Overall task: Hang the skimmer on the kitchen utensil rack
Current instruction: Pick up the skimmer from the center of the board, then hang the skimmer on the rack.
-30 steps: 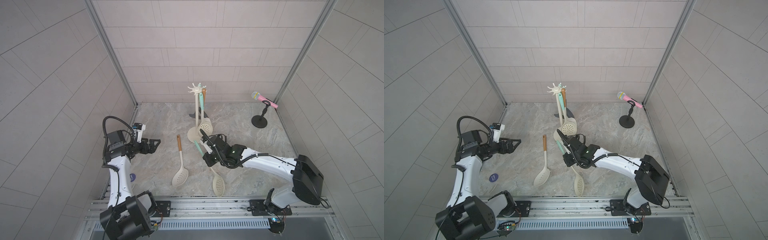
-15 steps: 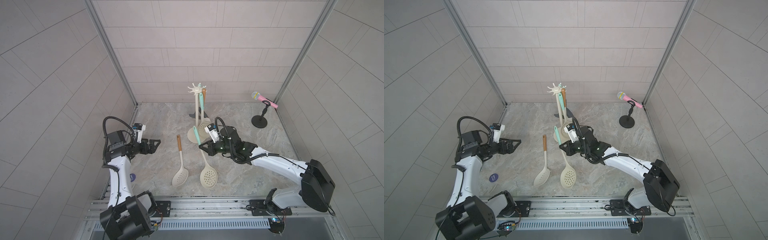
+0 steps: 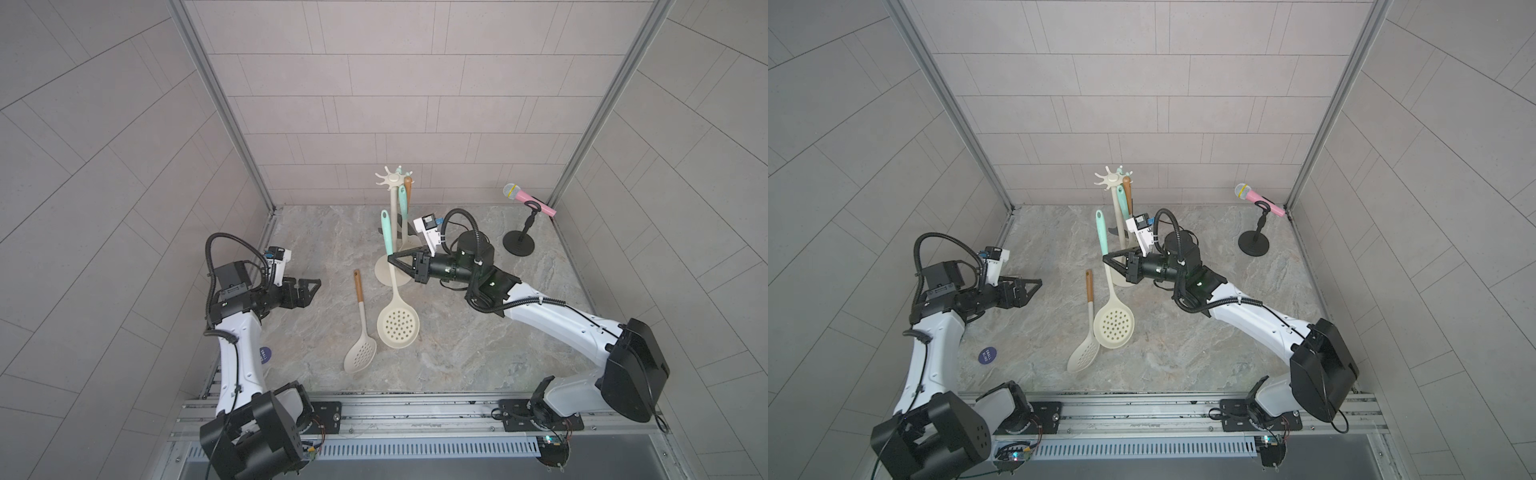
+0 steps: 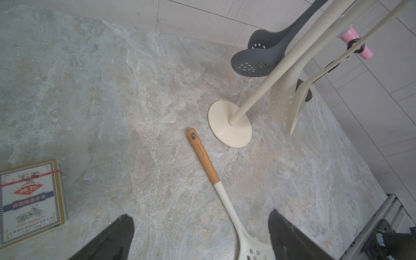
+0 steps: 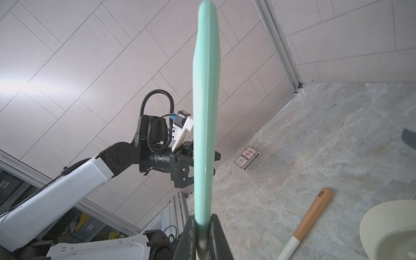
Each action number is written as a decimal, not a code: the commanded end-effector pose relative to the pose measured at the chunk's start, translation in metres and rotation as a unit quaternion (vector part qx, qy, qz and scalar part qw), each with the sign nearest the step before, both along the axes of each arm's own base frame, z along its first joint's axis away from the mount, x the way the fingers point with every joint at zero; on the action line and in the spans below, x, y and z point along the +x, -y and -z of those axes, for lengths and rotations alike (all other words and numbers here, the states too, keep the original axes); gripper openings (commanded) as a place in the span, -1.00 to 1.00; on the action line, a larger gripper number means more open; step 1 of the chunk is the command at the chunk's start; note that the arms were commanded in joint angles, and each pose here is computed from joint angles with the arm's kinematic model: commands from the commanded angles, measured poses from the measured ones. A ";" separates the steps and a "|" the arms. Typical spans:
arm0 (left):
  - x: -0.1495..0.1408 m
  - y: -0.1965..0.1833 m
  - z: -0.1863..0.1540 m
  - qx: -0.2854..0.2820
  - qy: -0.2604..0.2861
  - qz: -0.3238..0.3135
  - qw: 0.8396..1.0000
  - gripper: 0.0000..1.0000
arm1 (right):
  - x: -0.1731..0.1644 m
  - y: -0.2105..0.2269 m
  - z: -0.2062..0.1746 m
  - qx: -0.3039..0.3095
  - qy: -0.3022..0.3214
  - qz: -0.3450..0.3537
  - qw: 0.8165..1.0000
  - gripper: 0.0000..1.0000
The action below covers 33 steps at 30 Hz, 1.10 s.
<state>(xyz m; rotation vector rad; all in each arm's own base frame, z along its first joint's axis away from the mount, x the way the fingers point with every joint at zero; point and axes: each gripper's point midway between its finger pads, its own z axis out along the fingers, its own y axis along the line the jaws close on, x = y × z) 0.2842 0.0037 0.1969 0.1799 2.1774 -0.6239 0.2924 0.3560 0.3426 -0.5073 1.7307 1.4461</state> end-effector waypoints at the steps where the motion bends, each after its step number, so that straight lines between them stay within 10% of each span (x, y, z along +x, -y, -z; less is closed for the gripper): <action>1: -0.001 -0.001 0.003 0.009 0.007 0.006 1.000 1.00 | 0.005 -0.004 -0.024 0.030 0.021 -0.007 0.999 -1.00; 33: 0.000 -0.001 0.003 0.000 0.001 0.008 1.000 1.00 | 0.057 -0.002 -0.029 0.042 0.016 0.041 0.998 -1.00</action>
